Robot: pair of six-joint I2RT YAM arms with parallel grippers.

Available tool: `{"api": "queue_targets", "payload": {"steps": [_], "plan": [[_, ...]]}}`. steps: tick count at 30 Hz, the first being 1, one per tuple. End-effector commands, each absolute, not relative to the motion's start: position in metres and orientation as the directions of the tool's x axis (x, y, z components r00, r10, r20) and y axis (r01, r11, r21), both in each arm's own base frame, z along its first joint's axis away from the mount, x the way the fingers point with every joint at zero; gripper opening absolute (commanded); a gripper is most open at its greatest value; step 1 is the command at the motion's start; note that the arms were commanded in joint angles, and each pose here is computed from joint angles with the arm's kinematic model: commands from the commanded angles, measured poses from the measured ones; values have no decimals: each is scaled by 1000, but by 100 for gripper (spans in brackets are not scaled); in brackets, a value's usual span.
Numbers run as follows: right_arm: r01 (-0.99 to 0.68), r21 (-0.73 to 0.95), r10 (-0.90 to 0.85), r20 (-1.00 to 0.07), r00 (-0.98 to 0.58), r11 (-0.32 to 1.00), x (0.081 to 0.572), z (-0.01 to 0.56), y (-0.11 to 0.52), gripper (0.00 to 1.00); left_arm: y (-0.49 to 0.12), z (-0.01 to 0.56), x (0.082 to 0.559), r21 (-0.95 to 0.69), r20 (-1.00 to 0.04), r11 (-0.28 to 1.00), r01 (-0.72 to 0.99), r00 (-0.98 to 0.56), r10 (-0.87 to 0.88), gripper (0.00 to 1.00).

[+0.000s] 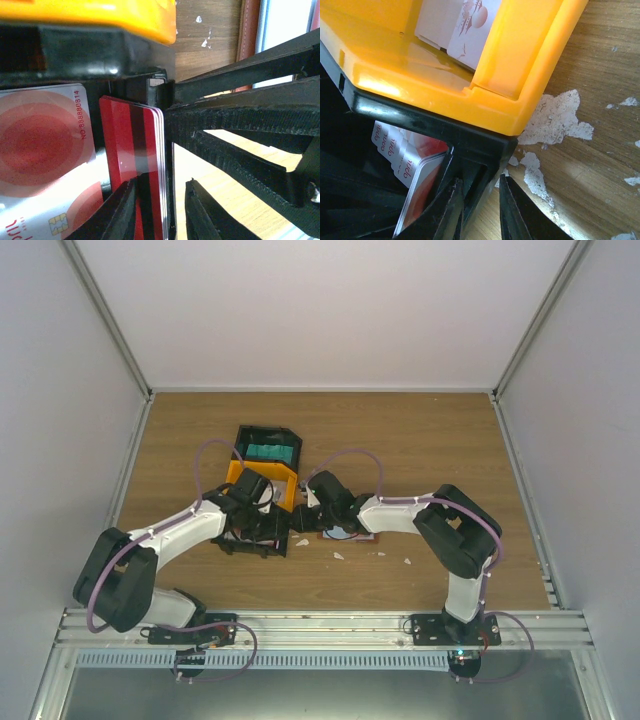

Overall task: Put the credit cards into the card holder
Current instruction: Pick up the credit card from the storage box.

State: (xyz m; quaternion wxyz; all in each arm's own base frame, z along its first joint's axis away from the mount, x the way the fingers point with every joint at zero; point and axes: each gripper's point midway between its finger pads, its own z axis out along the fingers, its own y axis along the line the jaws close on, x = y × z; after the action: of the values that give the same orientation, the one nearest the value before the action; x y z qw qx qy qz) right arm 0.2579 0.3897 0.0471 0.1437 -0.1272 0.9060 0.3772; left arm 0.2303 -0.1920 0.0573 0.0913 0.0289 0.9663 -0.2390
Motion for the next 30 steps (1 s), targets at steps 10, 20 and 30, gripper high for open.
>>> {"api": "queue_targets", "payload": {"steps": [10,20,30], "plan": [[-351,640,-123,-373,-920,684,260,47,396,22,-208,77,230,-501,-209,850,163,-976,64,25],[-350,638,-124,-372,-920,686,260,45,395,22,-209,80,229,-509,-210,845,161,-976,59,17],[-351,638,-126,-370,-920,686,260,45,395,21,-212,88,227,-529,-218,831,169,-974,60,14]]}}
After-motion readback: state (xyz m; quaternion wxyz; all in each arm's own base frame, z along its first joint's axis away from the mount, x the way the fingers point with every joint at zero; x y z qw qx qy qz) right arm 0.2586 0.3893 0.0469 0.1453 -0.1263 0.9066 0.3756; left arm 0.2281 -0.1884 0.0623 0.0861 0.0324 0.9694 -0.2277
